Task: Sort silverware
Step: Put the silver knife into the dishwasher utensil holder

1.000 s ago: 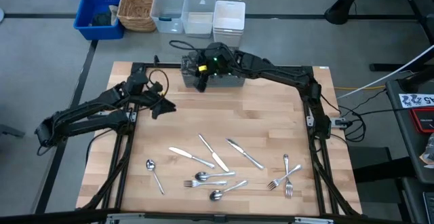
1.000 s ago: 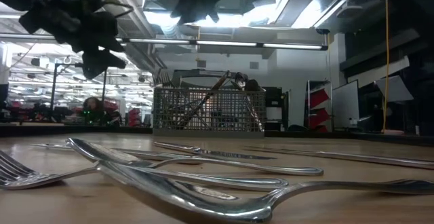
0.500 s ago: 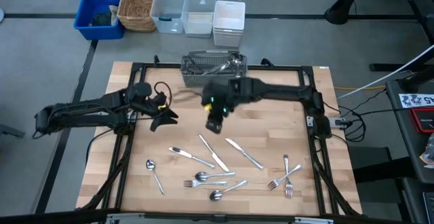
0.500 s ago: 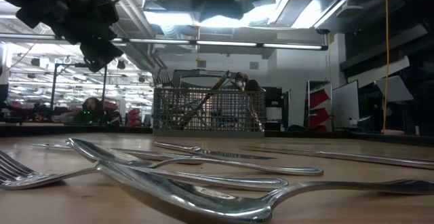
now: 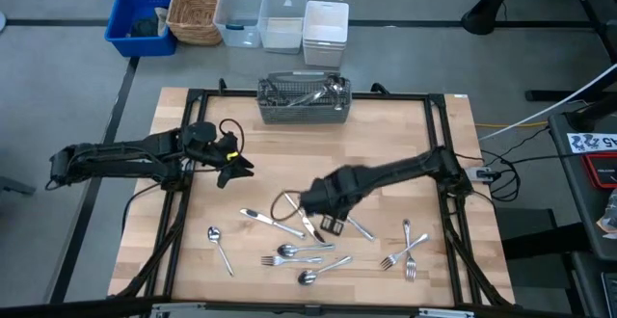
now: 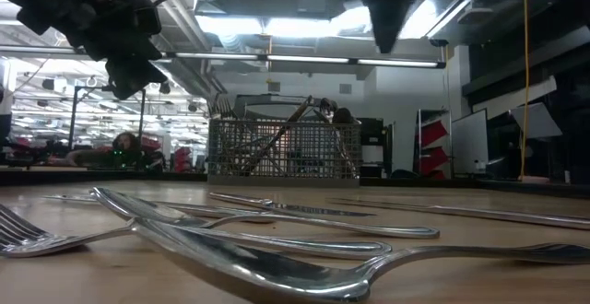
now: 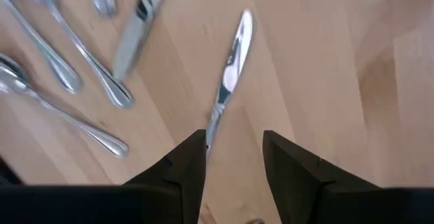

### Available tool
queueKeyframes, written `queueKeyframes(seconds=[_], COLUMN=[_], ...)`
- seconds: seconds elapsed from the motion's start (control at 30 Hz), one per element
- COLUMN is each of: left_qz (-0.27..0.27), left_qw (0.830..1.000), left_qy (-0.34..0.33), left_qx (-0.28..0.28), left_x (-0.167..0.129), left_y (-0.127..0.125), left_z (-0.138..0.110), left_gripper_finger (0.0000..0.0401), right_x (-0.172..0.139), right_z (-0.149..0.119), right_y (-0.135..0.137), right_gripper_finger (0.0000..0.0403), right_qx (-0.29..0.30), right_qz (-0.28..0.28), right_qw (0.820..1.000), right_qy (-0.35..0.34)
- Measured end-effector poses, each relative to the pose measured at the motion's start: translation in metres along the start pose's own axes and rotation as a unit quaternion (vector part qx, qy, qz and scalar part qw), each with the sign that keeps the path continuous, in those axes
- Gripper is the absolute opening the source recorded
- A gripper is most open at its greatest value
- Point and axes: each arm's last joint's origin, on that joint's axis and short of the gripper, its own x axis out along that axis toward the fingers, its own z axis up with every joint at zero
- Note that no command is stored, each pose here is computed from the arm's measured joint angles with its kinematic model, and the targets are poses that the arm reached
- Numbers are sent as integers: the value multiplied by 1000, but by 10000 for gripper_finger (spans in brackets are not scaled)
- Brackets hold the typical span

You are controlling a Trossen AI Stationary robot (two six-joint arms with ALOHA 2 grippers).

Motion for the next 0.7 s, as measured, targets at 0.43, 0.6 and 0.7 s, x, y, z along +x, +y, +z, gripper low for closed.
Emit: queueKeyframes(seconds=[0.43, 0.6, 0.7], left_qz=[15, 16, 16], left_qw=[1000, 1000, 1000], left_qy=[3, 3, 4], left_qx=[7, 2, 2], left_x=[0, 0, 0], left_y=[1, 1, 1], left_z=[-1, -1, -1], left_gripper_finger=[153, 153, 153], right_x=[100, 130, 136], right_z=[-24, -19, -19], right_y=[2, -1, -6], right_gripper_finger=[147, 147, 147], right_qx=[-14, -18, -11], right_qz=[-15, 52, 51], right_qw=[993, 993, 992], right_qy=[117, 106, 111])
